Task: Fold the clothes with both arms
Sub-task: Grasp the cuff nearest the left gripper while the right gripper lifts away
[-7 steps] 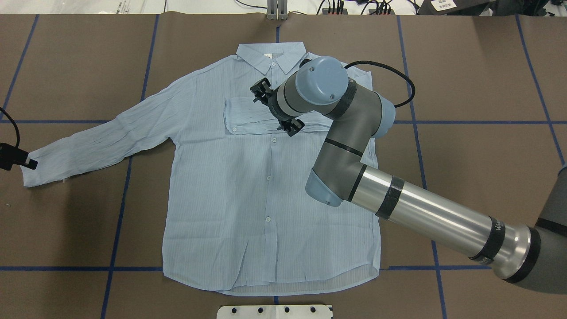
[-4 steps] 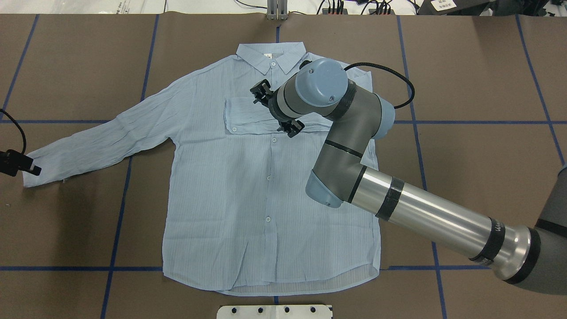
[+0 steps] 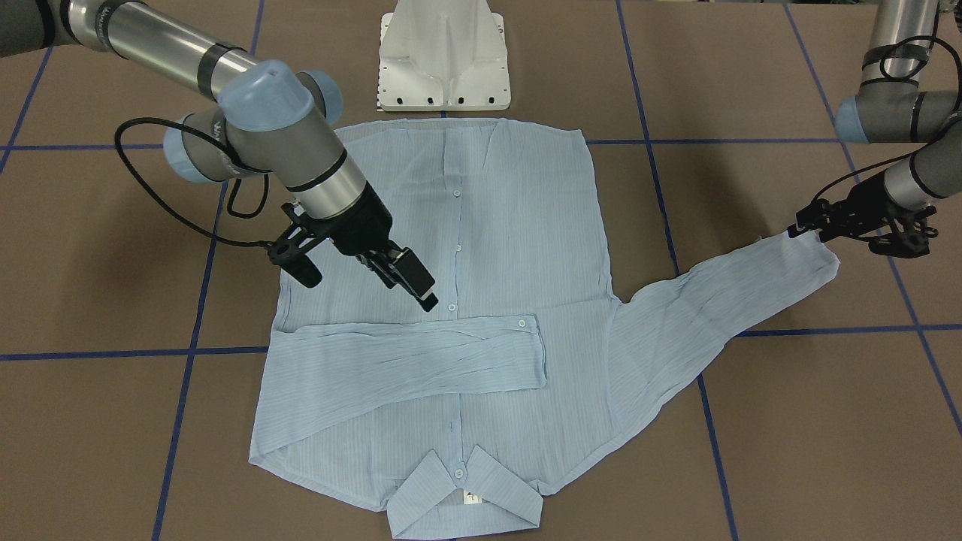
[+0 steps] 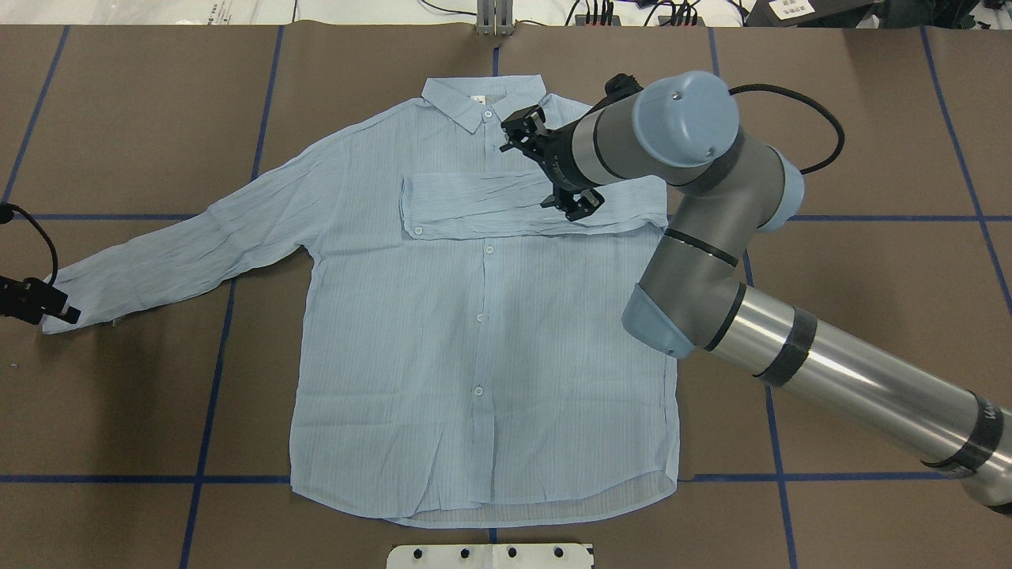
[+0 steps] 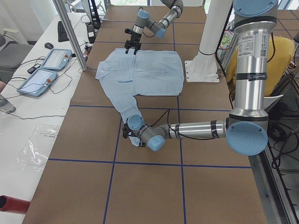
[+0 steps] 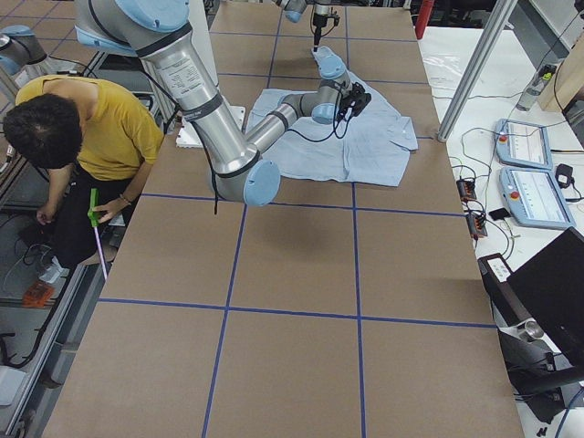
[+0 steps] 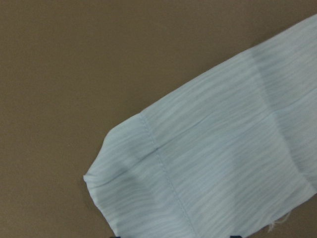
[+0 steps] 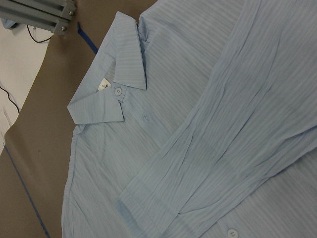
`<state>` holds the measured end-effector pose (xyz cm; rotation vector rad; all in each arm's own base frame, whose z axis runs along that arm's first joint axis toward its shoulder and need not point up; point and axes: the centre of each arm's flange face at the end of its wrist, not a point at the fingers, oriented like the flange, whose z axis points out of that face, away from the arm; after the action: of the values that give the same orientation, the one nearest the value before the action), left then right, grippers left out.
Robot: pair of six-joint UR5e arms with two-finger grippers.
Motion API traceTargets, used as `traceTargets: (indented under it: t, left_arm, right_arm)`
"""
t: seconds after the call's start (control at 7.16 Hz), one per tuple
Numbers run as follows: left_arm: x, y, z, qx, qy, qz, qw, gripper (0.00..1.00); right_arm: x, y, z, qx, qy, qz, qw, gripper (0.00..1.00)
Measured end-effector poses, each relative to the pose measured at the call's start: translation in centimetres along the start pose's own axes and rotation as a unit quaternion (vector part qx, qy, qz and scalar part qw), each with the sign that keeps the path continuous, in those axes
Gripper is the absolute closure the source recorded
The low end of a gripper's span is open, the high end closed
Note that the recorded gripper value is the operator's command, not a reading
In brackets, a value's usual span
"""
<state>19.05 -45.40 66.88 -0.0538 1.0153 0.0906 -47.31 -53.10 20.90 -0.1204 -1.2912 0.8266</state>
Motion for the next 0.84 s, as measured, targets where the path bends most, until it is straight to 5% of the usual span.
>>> traceTargets:
  t: [0.14, 0.84]
  left_arm:
    - [0.05, 0.04, 0.09, -0.001, 0.000, 0.000, 1.0000, 0.96]
    - [0.53, 0.25, -0.25, -0.004, 0.009, 0.000, 1.0000, 1.00]
  right_arm:
    - [0.52, -0.72, -0.47, -0.002, 0.003, 0.002, 1.0000, 0.01]
    - [0.77, -1.00, -0.62, -0.003, 0.005, 0.003, 1.0000, 0.01]
